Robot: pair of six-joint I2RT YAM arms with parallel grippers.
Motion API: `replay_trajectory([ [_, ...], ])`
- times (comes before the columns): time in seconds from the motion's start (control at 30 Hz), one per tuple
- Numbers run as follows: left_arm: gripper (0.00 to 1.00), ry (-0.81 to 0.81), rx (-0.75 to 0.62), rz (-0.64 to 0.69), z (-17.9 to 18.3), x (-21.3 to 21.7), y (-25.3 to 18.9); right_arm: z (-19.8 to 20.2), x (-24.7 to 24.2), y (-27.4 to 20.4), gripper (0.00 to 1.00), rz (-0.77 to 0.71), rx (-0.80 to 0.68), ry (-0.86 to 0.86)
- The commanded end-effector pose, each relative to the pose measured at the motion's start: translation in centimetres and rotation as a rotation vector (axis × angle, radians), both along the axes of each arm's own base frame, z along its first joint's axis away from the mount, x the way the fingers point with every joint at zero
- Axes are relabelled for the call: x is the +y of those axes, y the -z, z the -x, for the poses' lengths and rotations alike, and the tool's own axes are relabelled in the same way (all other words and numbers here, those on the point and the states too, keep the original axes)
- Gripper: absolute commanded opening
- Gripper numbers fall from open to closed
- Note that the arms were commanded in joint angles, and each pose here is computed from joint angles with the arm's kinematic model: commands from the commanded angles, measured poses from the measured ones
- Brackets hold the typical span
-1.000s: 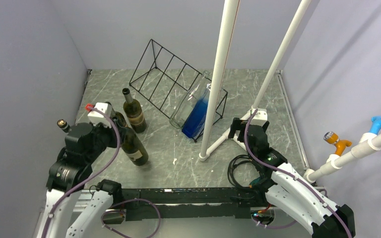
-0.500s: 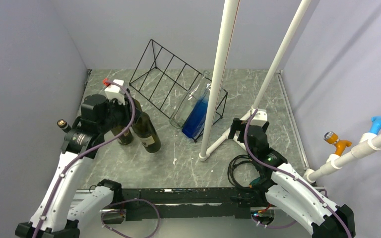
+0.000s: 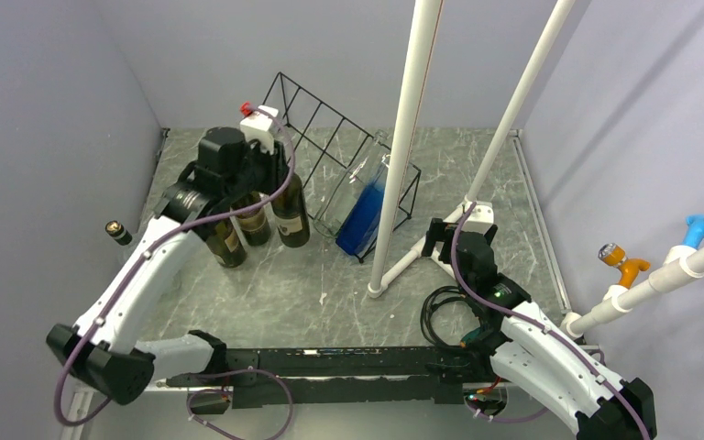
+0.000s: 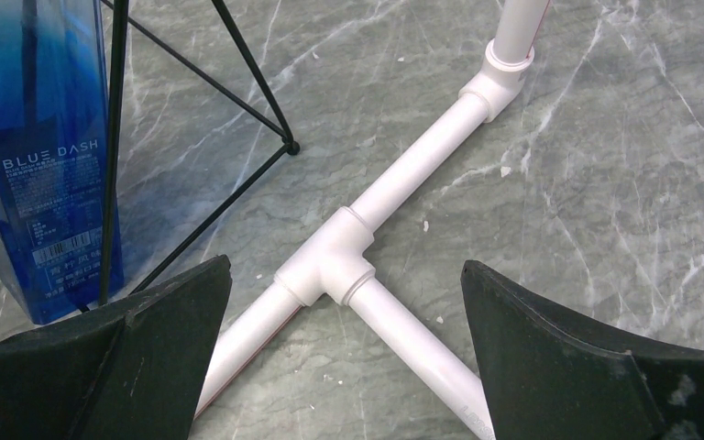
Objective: Put the wine bottle on the wine rack
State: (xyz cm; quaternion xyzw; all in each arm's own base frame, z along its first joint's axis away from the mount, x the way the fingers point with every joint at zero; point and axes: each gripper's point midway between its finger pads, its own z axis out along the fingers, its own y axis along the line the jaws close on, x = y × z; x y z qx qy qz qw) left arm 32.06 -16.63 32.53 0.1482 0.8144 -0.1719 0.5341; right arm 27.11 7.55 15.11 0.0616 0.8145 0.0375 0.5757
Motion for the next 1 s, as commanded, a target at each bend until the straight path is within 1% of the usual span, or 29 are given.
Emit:
replay_trajectory([
  [0.0, 0.00, -0.099, -0.207, 0.019, -4.0, 0.0, -7.0, -0.6, 0.4, -1.4, 1.00, -0.041, -0.053, -0.002],
  [0.07, 0.00, -0.144, -0.183, -0.004, -5.4, 0.2, -6.9, -0.6, 0.4, -1.4, 1.00, -0.041, -0.052, -0.002],
  [0.2, 0.00, -0.172, -0.172, -0.038, -7.9, -0.3, -6.4, -0.7, 0.5, -1.4, 1.00, -0.038, -0.050, -0.004],
  [0.27, 0.00, -0.172, -0.169, -0.045, -8.9, -0.8, -6.0, -0.7, 0.5, -1.3, 1.00, -0.036, -0.048, -0.004],
  [0.43, 0.00, -0.141, -0.164, -0.016, -11.2, -2.7, -5.4, -0.7, 0.5, -1.3, 1.00, -0.036, -0.051, -0.005],
  [0.6, 0.00, -0.145, -0.130, -0.047, -13.4, -3.6, -3.9, -0.8, 0.6, -1.2, 1.00, -0.034, -0.048, -0.006],
  [0.73, 0.00, -0.149, -0.101, -0.076, -14.7, -4.0, -2.2, -0.9, 0.7, -1.3, 1.00, -0.034, -0.049, -0.009],
  [0.97, 0.00, -0.110, -0.069, -0.079, -15.8, -5.4, -0.2, -1.0, 0.7, -1.3, 1.00, -0.032, -0.050, -0.010],
])
